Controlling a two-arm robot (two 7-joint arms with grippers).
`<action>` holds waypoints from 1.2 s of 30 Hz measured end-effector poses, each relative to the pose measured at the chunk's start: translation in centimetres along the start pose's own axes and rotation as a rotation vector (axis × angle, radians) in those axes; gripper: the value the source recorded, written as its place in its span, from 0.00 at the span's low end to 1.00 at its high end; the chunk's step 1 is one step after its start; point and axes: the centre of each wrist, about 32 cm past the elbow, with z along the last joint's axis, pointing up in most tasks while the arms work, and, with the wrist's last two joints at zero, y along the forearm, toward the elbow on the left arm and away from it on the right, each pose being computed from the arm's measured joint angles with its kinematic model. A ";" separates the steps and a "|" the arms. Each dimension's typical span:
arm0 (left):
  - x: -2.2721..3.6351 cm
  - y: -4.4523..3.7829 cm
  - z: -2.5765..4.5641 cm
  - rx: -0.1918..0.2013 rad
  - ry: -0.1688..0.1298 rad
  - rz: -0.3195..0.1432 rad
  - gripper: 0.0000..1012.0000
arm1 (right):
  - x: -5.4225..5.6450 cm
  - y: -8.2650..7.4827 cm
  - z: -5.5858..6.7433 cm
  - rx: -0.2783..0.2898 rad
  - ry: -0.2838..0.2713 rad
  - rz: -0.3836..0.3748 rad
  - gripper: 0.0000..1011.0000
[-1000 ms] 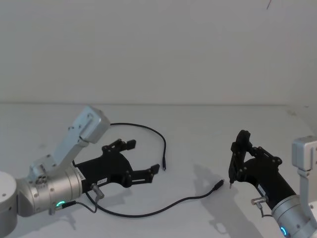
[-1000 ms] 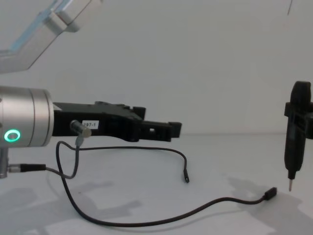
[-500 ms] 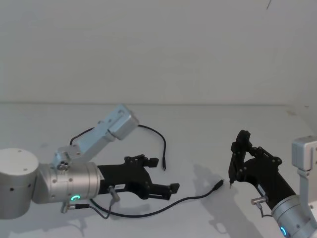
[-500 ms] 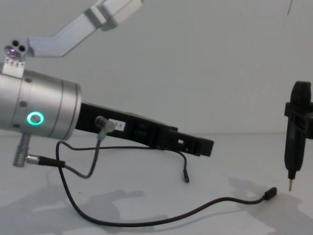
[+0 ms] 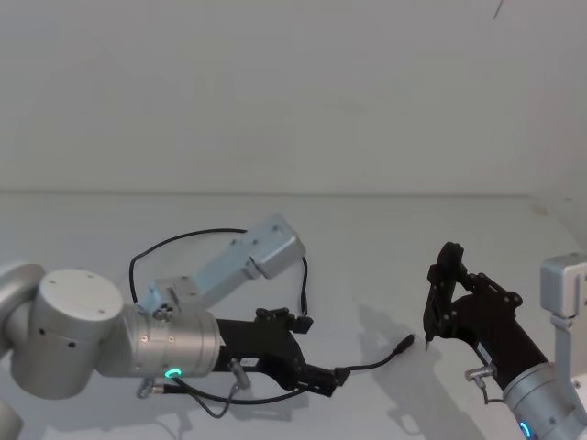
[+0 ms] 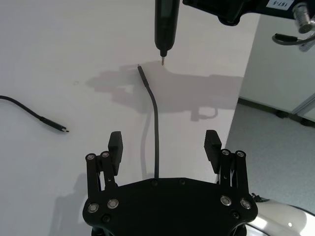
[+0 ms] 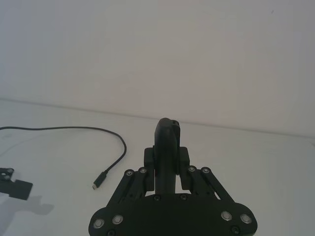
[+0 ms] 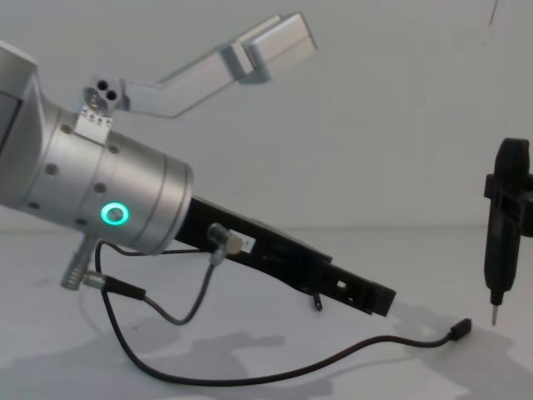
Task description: Pick up the data cable with the one hand.
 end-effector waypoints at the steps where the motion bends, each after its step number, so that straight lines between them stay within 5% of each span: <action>1: -0.07 -0.19 0.05 0.004 -0.001 0.000 0.99 | 0.0 0.0 0.0 0.000 0.000 0.000 0.28; 18: -0.84 -3.50 0.68 0.056 0.031 0.017 0.99 | 0.0 0.0 0.0 0.000 0.000 0.000 0.28; 36: -0.68 -6.41 0.58 0.122 0.081 0.028 0.99 | 0.0 0.0 0.0 0.000 0.000 0.000 0.28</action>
